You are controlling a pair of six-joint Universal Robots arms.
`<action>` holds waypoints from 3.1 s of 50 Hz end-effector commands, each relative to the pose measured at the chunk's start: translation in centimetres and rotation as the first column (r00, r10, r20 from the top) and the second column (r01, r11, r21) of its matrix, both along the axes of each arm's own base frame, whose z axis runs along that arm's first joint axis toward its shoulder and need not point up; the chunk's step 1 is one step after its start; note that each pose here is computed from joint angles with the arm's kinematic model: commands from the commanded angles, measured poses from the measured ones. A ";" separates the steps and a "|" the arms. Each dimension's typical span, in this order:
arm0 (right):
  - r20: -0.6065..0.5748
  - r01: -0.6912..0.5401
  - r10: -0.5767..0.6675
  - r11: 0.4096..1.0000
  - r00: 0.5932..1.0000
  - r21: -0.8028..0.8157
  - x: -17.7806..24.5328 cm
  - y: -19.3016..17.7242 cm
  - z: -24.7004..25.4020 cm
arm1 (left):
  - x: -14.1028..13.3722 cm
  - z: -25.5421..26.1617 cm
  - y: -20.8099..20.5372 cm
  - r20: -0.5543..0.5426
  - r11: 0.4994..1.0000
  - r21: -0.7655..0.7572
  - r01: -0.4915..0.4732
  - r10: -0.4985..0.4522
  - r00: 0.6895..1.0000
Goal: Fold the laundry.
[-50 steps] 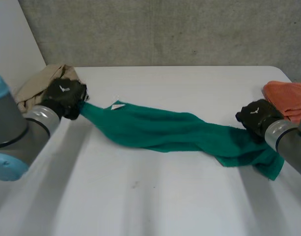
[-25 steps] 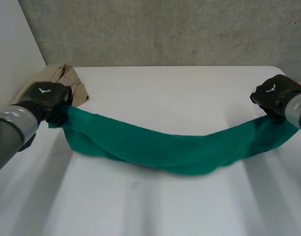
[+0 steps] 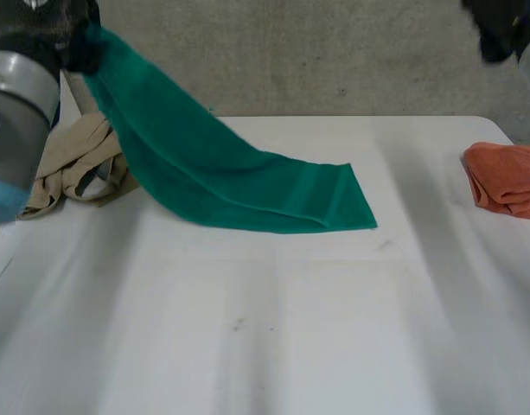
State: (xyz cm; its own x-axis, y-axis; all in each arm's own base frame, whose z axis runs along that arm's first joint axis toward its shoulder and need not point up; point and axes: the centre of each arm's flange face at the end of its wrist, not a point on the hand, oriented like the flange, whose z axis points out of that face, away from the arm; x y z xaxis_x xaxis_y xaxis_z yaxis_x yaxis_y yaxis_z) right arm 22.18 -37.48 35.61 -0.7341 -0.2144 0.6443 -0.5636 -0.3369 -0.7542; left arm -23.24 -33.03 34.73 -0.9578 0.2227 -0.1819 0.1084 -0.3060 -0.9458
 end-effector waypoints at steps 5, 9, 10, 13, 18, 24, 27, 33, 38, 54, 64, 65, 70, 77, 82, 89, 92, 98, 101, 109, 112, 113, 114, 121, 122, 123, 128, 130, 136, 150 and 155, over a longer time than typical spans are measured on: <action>-0.043 -0.042 0.070 0.879 0.997 0.476 -0.3 4.4 -10.2 | 0.2 -5.1 4.9 0.067 0.978 0.197 0.072 -0.087 0.994; 0.037 -0.048 0.033 0.848 0.999 0.528 -0.3 4.8 -12.4 | -0.7 -4.6 6.2 0.060 0.977 0.185 0.110 -0.123 0.991; 0.062 -0.055 0.026 0.846 0.998 0.530 -0.2 4.8 -12.8 | -0.9 -4.4 6.4 0.059 0.977 0.181 0.116 -0.129 0.990; 0.194 -0.087 -0.026 0.830 0.981 0.550 0.1 4.3 -13.9 | -1.4 -3.0 7.5 0.049 0.980 0.140 0.144 -0.152 0.987; 0.410 -0.199 -0.091 0.767 0.907 0.610 2.3 4.4 -15.5 | -1.6 -0.1 9.1 0.027 0.984 0.057 0.169 -0.171 0.985; 0.546 -0.315 -0.115 0.711 0.830 0.629 5.7 5.4 -16.5 | -2.0 3.2 12.0 -0.011 0.975 -0.008 0.221 -0.221 0.975; 0.580 -0.356 -0.130 0.677 0.804 0.644 7.5 6.0 -17.5 | -2.1 4.2 12.9 -0.039 0.970 -0.024 0.242 -0.243 0.969; 0.600 -0.374 -0.143 0.663 0.787 0.648 10.6 6.2 -19.2 | -2.0 5.9 14.5 -0.097 0.958 -0.067 0.277 -0.283 0.954; 0.608 -0.391 -0.120 0.664 0.785 0.637 12.8 6.0 -20.3 | -1.8 6.7 15.2 -0.126 0.953 -0.085 0.292 -0.301 0.945; 0.614 -0.467 -0.046 0.606 0.788 0.644 17.5 8.6 -23.0 | -1.9 8.2 16.8 -0.167 0.936 -0.123 0.329 -0.346 0.923; 0.582 -0.475 -0.025 0.549 0.813 0.688 18.2 10.2 -24.9 | -2.0 7.7 16.4 -0.165 0.941 -0.107 0.321 -0.335 0.927; 0.584 -0.471 -0.031 0.557 0.811 0.684 17.8 9.8 -24.2 | -2.0 7.7 16.4 -0.167 0.942 -0.106 0.318 -0.333 0.928; 0.596 -0.470 0.040 0.657 0.802 0.589 16.3 8.2 -18.0 | -1.8 7.5 16.0 -0.163 0.949 -0.103 0.298 -0.312 0.936; 0.408 -0.323 0.160 0.871 0.899 0.370 9.2 5.1 -8.0 | 0.0 6.7 13.6 -0.153 0.974 -0.081 0.213 -0.223 0.963; 0.204 -0.281 0.213 0.865 0.956 0.416 8.1 6.6 -8.7 | 1.1 5.4 12.0 -0.150 0.986 -0.038 0.162 -0.166 0.975; 0.158 -0.265 0.213 0.761 0.964 0.593 8.2 8.2 -13.4 | 0.7 4.2 12.0 -0.144 0.985 0.000 0.174 -0.172 0.974; 0.149 -0.258 0.211 0.737 0.966 0.625 8.6 7.7 -16.3 | 0.5 4.7 12.2 -0.149 0.983 -0.016 0.185 -0.186 0.971; 0.150 -0.278 0.236 0.746 0.960 0.604 9.9 6.8 -19.5 | 0.6 5.8 12.6 -0.154 0.981 -0.053 0.186 -0.192 0.969; 0.137 -0.294 0.265 0.747 0.954 0.596 11.5 7.0 -21.2 | 0.6 5.9 12.6 -0.155 0.981 -0.056 0.184 -0.191 0.969; 0.139 -0.322 0.300 0.744 0.944 0.585 13.7 6.2 -23.4 | 0.5 5.4 12.4 -0.150 0.982 -0.040 0.186 -0.190 0.970; 0.142 -0.327 0.302 0.752 0.943 0.573 14.1 5.8 -23.6 | 0.5 5.2 12.3 -0.149 0.982 -0.032 0.186 -0.188 0.971; 0.142 -0.327 0.302 0.753 0.943 0.570 14.1 5.6 -23.6 | 0.5 5.1 12.3 -0.149 0.982 -0.031 0.186 -0.188 0.971; 0.140 -0.324 0.300 0.753 0.944 0.572 14.2 5.4 -24.0 | 0.5 5.1 12.3 -0.149 0.982 -0.032 0.186 -0.188 0.971; 0.116 -0.293 0.278 0.769 0.954 0.568 14.3 4.8 -24.9 | 0.5 5.0 12.2 -0.148 0.983 -0.029 0.183 -0.185 0.971; 0.106 -0.289 0.278 0.777 0.955 0.560 14.3 4.6 -24.8 | 0.5 5.0 12.2 -0.148 0.983 -0.029 0.183 -0.185 0.971; 0.099 -0.285 0.278 0.780 0.955 0.557 14.3 4.6 -24.8 | 0.5 5.0 12.2 -0.148 0.983 -0.029 0.183 -0.185 0.971; 0.073 -0.271 0.277 0.793 0.958 0.546 14.3 4.3 -25.1 | 0.5 4.9 12.2 -0.148 0.983 -0.026 0.183 -0.185 0.972; 0.072 -0.270 0.277 0.795 0.958 0.543 14.4 4.1 -25.3 | 0.5 4.9 12.2 -0.148 0.983 -0.026 0.183 -0.185 0.972; 0.076 -0.275 0.278 0.804 0.958 0.528 14.6 3.7 -25.1 | 0.5 4.9 12.2 -0.147 0.983 -0.025 0.183 -0.184 0.972; 0.092 -0.286 0.278 0.819 0.956 0.498 15.1 2.9 -24.6 | 0.6 4.9 12.1 -0.147 0.983 -0.023 0.180 -0.181 0.972; 0.094 -0.283 0.273 0.825 0.957 0.489 15.3 2.5 -24.6 | 0.6 4.8 12.1 -0.149 0.983 -0.023 0.180 -0.182 0.972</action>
State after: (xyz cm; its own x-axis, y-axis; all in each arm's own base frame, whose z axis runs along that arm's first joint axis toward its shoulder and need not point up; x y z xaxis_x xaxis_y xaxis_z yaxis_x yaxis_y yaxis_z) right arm 37.28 -34.63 11.05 -0.6003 -0.7024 0.3825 -0.4903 -0.0546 -0.8698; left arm -22.66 -20.90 39.59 -0.9182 0.3938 -0.0436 -0.0910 -0.3168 -0.9441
